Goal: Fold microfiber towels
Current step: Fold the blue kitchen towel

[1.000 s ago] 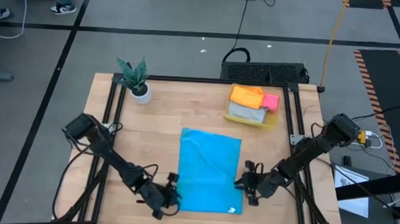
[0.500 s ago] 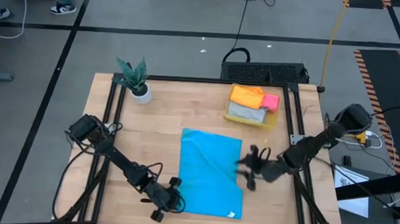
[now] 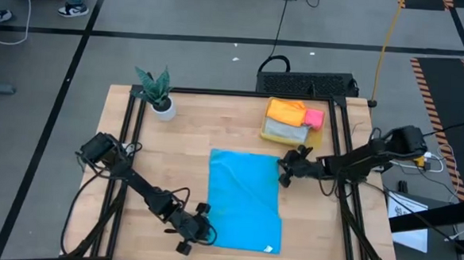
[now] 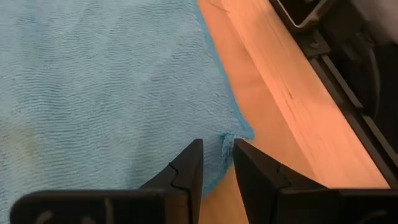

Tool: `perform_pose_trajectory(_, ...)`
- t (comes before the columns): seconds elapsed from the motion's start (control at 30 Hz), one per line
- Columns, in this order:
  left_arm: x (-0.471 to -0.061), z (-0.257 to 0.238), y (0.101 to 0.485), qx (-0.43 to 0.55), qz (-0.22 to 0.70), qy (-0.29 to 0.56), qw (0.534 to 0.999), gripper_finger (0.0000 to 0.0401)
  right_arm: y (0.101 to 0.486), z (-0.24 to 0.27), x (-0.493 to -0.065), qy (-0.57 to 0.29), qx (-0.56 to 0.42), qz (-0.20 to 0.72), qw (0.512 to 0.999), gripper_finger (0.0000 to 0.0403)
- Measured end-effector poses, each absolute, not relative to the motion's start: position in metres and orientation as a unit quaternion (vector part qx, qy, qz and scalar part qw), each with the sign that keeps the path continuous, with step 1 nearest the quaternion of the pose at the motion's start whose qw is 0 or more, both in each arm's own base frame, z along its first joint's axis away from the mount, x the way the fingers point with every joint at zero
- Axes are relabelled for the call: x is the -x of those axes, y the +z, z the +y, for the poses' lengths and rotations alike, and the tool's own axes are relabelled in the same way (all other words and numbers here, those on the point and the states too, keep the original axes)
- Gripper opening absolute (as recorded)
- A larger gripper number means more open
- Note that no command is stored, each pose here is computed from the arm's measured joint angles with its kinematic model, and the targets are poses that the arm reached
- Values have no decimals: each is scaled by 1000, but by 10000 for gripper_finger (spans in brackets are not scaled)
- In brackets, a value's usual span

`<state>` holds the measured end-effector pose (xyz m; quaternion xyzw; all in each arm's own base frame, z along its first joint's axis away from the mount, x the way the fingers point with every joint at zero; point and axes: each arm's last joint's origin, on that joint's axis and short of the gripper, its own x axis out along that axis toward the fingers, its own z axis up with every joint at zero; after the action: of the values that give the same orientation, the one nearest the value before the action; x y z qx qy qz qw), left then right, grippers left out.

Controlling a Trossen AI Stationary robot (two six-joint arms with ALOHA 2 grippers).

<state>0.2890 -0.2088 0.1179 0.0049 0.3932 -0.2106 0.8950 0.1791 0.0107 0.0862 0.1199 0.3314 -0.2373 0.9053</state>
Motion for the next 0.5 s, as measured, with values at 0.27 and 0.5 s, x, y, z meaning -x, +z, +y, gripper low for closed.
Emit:
perform_pose_trajectory(0.27, -290, -208, 118, 16, 399, -199, 895, 93, 88, -6, -178, -292, -92, 329, 894, 1)
perform_pose_trajectory(0.5, -280, -220, 118, -77, 370, -200, 904, 93, 111, 8, -180, -210, -88, 276, 934, 3)
